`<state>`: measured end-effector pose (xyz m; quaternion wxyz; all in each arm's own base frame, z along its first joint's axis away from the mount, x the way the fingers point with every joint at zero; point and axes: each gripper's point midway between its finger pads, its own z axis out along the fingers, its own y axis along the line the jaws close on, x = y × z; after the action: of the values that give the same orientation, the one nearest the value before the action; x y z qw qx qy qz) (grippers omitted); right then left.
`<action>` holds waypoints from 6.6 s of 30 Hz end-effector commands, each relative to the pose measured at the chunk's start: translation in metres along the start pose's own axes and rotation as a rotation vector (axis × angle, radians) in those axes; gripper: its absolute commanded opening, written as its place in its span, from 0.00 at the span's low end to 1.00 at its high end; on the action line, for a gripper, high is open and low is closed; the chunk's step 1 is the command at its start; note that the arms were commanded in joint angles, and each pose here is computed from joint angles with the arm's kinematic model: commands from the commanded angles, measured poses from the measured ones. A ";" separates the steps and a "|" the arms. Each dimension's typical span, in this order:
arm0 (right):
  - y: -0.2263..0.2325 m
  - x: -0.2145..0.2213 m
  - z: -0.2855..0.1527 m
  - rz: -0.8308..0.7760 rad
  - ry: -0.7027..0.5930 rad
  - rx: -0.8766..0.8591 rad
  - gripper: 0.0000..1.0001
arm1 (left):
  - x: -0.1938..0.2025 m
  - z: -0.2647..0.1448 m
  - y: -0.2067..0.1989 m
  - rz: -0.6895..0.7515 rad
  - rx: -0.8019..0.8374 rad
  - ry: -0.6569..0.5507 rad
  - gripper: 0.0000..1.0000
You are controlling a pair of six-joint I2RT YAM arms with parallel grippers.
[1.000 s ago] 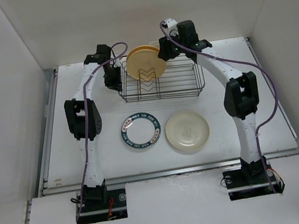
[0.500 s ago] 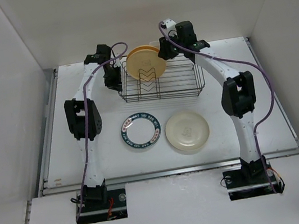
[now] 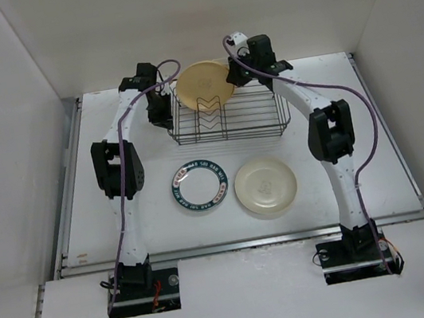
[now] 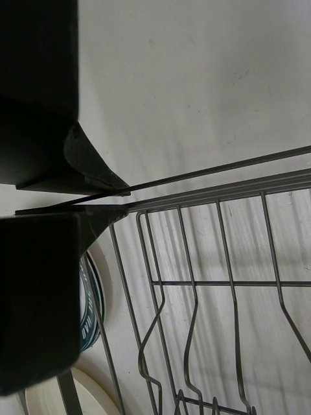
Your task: Unload the plates from the dish rack
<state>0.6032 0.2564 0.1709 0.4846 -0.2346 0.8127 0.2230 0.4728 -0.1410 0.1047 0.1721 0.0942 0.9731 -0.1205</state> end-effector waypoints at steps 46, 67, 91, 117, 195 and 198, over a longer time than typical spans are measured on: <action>0.061 -0.192 -0.138 -0.370 -0.547 0.255 0.00 | 0.012 -0.013 -0.002 -0.186 0.047 0.028 0.00; 0.031 -0.140 -0.196 -0.091 -0.283 0.389 0.00 | 0.000 -0.018 0.011 -0.327 0.155 -0.001 0.00; 0.112 0.185 -0.274 0.622 0.523 0.179 0.00 | 0.006 -0.030 0.018 -0.364 0.148 -0.014 0.00; 0.056 0.065 -0.277 0.439 0.192 0.380 0.92 | 0.011 -0.032 0.016 -0.284 0.148 -0.013 0.00; 0.042 -0.232 -0.098 0.039 -0.934 0.162 0.00 | 0.035 0.004 0.017 -0.216 0.156 0.125 0.00; 0.053 -0.247 -0.109 -0.011 -0.973 0.123 0.00 | 0.035 0.004 0.015 -0.217 0.167 0.125 0.00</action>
<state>0.6405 0.2916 0.2095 0.6519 -0.1251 0.7222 0.1946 0.4672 -0.1185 0.1051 0.1481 0.0020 0.9682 -0.2019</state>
